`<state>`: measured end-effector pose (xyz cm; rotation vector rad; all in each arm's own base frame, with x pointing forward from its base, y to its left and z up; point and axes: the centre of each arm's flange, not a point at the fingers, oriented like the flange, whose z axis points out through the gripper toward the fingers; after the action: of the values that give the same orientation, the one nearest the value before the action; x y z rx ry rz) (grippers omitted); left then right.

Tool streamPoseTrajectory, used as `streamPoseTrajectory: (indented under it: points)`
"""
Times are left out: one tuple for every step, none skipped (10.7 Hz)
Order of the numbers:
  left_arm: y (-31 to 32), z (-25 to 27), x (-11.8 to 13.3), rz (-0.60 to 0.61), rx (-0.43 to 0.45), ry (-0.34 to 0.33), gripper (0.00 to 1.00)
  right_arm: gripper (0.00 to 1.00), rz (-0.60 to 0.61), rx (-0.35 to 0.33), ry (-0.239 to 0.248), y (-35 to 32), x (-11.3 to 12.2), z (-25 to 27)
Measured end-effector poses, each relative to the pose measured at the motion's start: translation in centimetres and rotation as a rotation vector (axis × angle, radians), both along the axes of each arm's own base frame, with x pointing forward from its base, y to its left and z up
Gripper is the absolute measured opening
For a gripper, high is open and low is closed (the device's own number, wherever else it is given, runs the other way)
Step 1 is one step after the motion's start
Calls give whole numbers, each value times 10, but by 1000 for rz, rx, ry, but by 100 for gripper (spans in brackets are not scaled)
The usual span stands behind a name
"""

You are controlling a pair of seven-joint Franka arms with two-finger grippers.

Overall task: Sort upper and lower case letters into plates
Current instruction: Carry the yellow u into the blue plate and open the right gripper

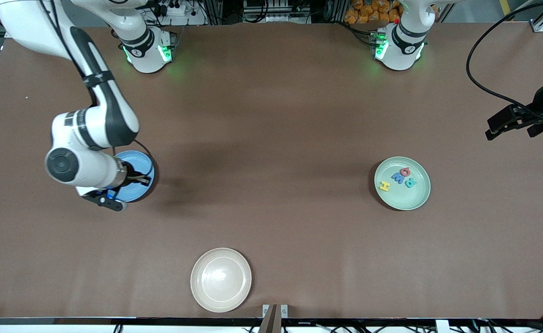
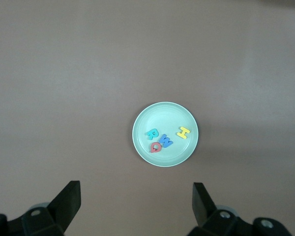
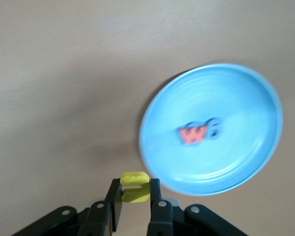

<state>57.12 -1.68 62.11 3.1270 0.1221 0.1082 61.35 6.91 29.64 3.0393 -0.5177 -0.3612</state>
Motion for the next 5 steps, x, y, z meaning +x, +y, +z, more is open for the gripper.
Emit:
streamPoseTrajectory:
  points:
    - [0,-2,1,0,0,3,100,27,19,-1,3,-21,-2,-9]
    - [0,-4,1,0,0,7,100,27,31,0,-5,-34,-7,-20]
    - [0,-5,1,0,0,9,100,27,48,3,-18,-39,-13,-34]
    - [-1,-6,2,-2,0,11,100,27,69,5,-25,-44,-20,-46]
    - [-3,-7,2,-6,0,13,100,27,80,6,-25,-50,-24,-53]
